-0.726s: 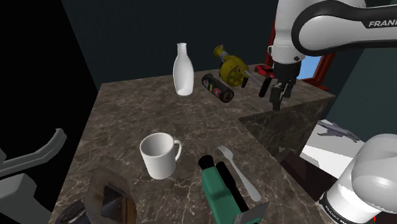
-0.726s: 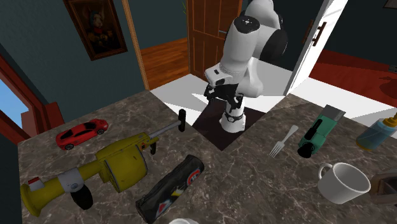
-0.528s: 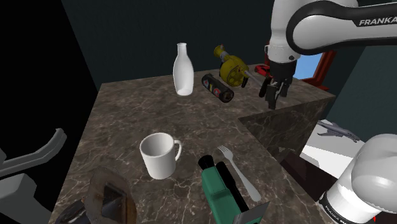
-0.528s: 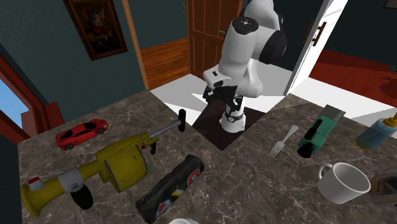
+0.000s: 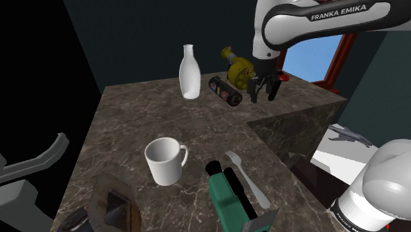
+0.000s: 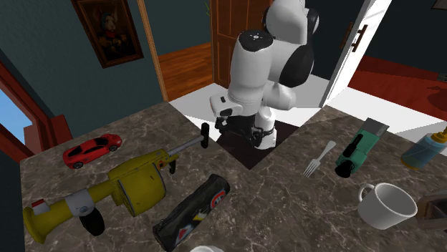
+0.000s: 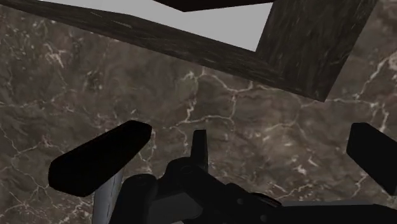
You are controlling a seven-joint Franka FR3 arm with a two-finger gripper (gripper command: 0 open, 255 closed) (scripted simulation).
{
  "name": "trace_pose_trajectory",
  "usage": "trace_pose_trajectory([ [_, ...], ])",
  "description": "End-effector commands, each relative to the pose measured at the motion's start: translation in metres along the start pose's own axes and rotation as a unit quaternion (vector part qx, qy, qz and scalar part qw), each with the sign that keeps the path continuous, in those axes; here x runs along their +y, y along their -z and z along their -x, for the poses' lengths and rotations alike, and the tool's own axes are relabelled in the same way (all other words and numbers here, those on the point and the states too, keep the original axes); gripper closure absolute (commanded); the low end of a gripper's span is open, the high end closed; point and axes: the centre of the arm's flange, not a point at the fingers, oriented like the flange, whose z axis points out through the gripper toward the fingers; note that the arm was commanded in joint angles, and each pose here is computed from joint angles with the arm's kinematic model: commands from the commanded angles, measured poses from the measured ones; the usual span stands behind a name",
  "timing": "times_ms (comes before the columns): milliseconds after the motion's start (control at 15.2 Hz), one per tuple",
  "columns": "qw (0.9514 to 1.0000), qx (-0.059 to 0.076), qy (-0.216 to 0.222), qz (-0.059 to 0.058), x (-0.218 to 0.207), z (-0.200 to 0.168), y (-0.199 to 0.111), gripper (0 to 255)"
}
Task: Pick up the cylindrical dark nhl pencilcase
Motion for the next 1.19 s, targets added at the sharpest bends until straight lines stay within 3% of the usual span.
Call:
trace_pose_trajectory([
  [0, 0.9999, 0.007, -0.014, -0.008, 0.002, -0.023, 0.0, 0],
  [462, 0.9973, 0.028, -0.059, -0.034, 0.015, -0.108, 0.003, 0],
  [1122, 0.9891, 0.056, -0.118, -0.068, 0.044, -0.215, 0.011, 0],
])
